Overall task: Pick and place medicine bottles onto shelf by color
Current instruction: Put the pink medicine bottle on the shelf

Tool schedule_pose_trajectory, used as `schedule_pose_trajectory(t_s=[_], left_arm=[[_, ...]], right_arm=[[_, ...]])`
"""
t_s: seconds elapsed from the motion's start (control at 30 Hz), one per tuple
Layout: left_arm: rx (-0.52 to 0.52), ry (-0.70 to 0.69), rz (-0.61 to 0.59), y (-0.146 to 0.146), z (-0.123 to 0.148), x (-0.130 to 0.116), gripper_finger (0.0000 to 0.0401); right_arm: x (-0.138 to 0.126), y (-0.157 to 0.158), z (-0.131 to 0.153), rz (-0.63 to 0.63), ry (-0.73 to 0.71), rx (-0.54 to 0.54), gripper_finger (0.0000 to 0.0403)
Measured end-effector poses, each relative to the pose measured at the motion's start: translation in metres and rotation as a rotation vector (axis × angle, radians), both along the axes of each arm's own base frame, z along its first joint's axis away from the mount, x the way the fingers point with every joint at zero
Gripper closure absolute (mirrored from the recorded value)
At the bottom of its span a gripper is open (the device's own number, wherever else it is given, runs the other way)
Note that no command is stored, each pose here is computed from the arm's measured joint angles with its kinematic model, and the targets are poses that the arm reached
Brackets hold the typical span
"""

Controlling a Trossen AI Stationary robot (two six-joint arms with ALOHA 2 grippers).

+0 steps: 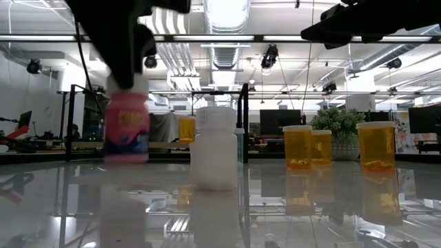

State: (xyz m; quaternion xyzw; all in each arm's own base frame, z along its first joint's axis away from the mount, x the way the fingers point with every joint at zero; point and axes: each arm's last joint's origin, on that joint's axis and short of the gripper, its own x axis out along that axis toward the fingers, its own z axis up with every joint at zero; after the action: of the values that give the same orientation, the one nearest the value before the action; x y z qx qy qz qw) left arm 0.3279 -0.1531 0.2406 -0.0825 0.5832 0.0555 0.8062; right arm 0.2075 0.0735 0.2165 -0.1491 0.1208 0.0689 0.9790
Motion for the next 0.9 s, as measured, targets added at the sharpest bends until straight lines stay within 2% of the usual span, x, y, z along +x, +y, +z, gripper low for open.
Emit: schedule_pose_trajectory(t_s=[0.2,0.37,0.53,0.73,0.9], left_arm=[[0.007,0.003,-0.05,0.021,0.034,0.008,0.0249],[0.081,0.094,-0.112,0.058,0.071,0.007,0.0249],[0.161,0.106,-0.173,0.099,0.101,0.007,0.0247],[0.229,0.126,-0.202,0.152,0.115,0.005,0.0247],[0.269,0.135,-0.133,0.197,0.121,-0.003,0.0246]], right_arm=[[0.0,0.0,0.0,0.0,0.0,0.0,0.0177],[0.0,0.0,0.0,0.001,0.0,-0.003,0.0177],[0.0,0.0,0.0,0.0,0.001,0.0,0.0177],[0.0,0.0,0.0,-0.003,0.002,0.009,0.0177],[0.0,0.0,-0.001,-0.004,0.004,0.014,0.0177]])
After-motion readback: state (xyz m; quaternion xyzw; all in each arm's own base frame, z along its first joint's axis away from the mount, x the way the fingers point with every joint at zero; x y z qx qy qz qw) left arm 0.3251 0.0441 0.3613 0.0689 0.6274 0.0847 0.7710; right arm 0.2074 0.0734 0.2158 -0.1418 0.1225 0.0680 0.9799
